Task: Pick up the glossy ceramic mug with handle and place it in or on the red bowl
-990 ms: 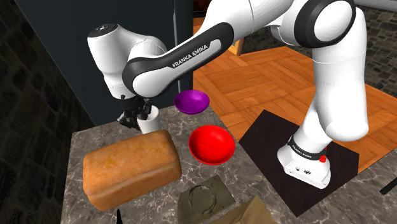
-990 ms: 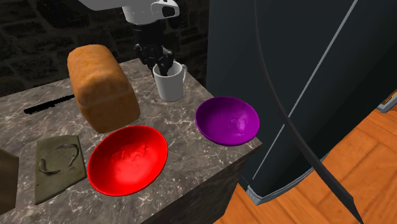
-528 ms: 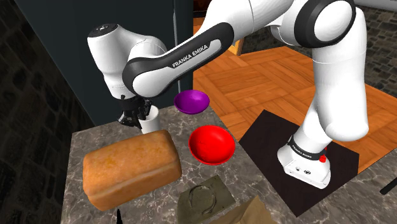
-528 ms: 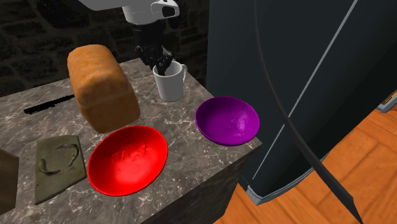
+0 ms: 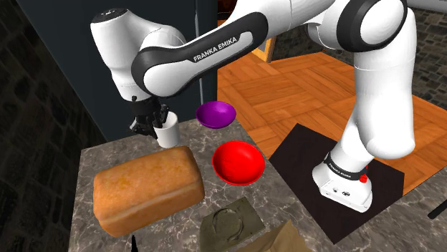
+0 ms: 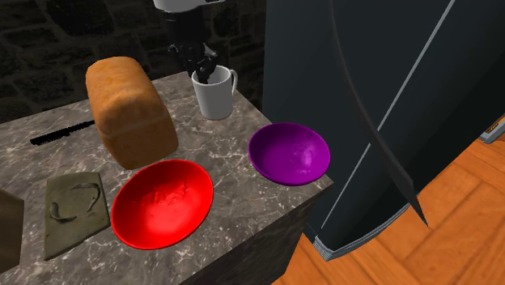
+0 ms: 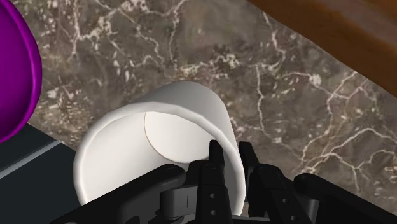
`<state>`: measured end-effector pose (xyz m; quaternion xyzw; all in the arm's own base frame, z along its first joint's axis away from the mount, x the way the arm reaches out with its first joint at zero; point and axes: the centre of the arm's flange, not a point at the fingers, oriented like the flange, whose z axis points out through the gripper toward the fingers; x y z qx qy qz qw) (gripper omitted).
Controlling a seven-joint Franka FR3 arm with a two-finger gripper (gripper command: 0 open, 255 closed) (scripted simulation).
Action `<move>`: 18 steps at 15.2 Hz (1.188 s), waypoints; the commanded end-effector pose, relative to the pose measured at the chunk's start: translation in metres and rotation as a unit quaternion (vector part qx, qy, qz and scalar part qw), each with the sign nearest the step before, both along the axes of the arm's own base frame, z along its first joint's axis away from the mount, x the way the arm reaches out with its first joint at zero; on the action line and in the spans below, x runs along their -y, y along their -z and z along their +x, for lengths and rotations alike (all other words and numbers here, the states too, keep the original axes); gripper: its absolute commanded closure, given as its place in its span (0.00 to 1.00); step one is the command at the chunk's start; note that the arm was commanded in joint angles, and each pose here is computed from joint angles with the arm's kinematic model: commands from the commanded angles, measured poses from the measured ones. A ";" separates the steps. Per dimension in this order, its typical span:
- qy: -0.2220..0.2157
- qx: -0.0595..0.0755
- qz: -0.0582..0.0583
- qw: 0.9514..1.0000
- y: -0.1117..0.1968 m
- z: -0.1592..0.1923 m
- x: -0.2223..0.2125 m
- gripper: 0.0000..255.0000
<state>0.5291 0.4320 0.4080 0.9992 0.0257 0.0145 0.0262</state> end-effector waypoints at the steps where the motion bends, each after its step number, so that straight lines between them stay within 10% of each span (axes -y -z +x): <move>1: 0.000 0.000 0.000 1.000 -0.010 0.000 0.000 1.00; 18: 0.000 0.000 0.000 1.000 -0.092 -0.024 0.009 1.00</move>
